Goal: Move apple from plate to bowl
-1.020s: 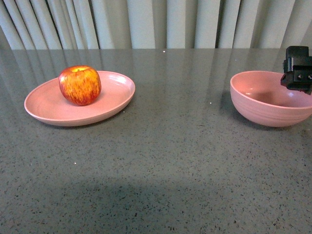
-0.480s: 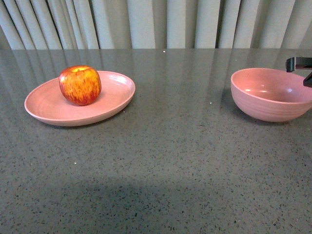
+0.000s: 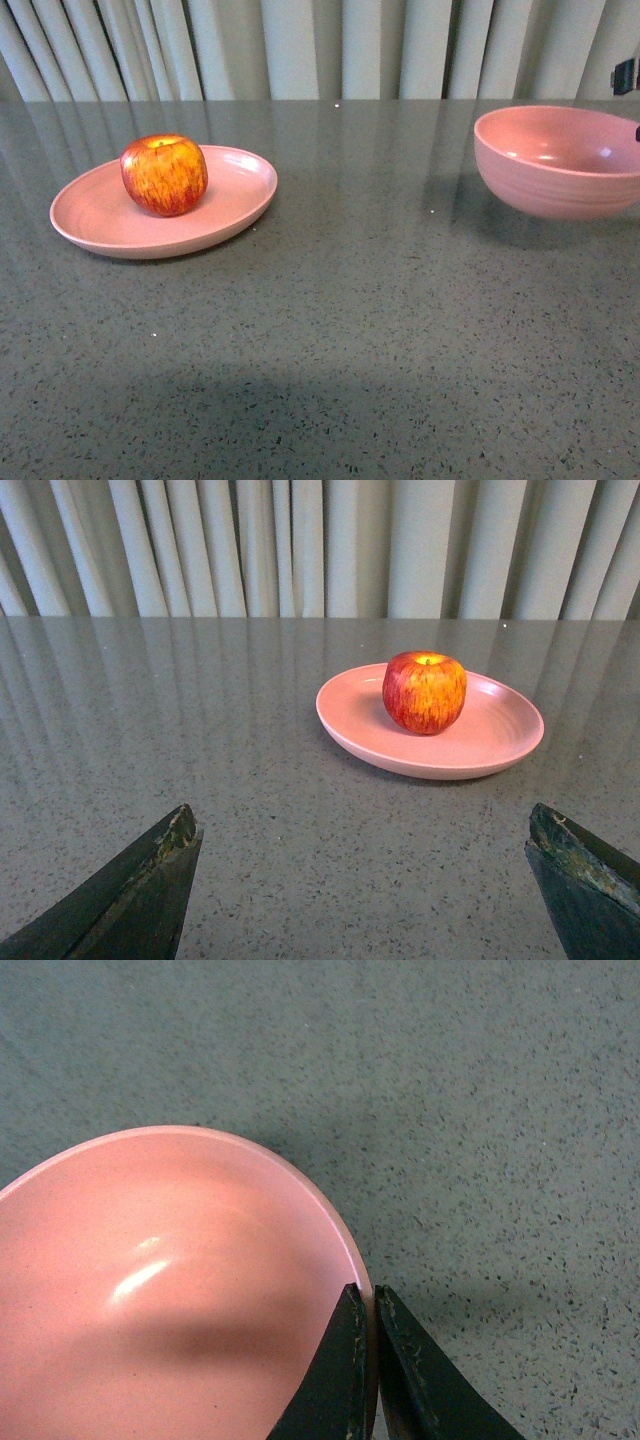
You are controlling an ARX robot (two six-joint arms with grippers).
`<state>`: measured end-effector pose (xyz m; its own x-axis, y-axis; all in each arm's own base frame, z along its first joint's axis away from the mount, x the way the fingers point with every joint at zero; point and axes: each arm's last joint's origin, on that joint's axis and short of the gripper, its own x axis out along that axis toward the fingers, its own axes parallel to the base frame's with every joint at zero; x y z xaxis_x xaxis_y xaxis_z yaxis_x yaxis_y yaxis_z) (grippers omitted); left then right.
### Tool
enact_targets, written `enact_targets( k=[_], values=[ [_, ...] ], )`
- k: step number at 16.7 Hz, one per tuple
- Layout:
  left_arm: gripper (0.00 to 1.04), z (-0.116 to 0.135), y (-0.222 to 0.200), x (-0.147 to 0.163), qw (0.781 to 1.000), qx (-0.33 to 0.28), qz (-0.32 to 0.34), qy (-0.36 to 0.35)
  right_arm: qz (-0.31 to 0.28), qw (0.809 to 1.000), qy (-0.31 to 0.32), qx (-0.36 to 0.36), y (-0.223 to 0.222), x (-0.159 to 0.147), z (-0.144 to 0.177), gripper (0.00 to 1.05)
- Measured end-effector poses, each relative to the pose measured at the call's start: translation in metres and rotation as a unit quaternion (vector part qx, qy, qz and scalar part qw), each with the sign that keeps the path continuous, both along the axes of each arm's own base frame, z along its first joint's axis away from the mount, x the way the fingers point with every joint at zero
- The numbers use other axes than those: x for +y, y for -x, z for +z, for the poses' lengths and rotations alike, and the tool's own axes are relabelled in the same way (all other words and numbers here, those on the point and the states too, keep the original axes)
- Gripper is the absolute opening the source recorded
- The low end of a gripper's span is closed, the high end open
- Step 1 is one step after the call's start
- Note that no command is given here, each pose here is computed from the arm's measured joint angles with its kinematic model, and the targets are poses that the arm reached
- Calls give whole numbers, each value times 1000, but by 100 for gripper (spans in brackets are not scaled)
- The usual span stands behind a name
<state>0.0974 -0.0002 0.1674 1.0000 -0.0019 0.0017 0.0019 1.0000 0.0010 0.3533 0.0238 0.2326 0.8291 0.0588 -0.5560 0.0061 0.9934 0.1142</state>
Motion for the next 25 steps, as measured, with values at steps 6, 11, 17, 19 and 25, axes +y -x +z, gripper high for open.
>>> enact_targets(
  k=[6, 11, 17, 19, 25],
  values=[
    [98, 0, 0, 0, 1000, 0, 0, 0, 76, 997, -25, -22, -6, 67, 29, 2],
    [98, 0, 0, 0, 1000, 0, 0, 0, 91, 995, -23, -15, -9, 85, 21, 2],
    [98, 0, 0, 0, 1000, 0, 0, 0, 111, 994, -18, 16, -19, 121, -7, 2],
    [98, 0, 0, 0, 1000, 0, 0, 0, 104, 994, -18, 19, -25, 123, -12, 2],
    [98, 0, 0, 0, 1000, 0, 0, 0, 101, 994, -28, 25, -34, 135, -21, 2]
  ],
)
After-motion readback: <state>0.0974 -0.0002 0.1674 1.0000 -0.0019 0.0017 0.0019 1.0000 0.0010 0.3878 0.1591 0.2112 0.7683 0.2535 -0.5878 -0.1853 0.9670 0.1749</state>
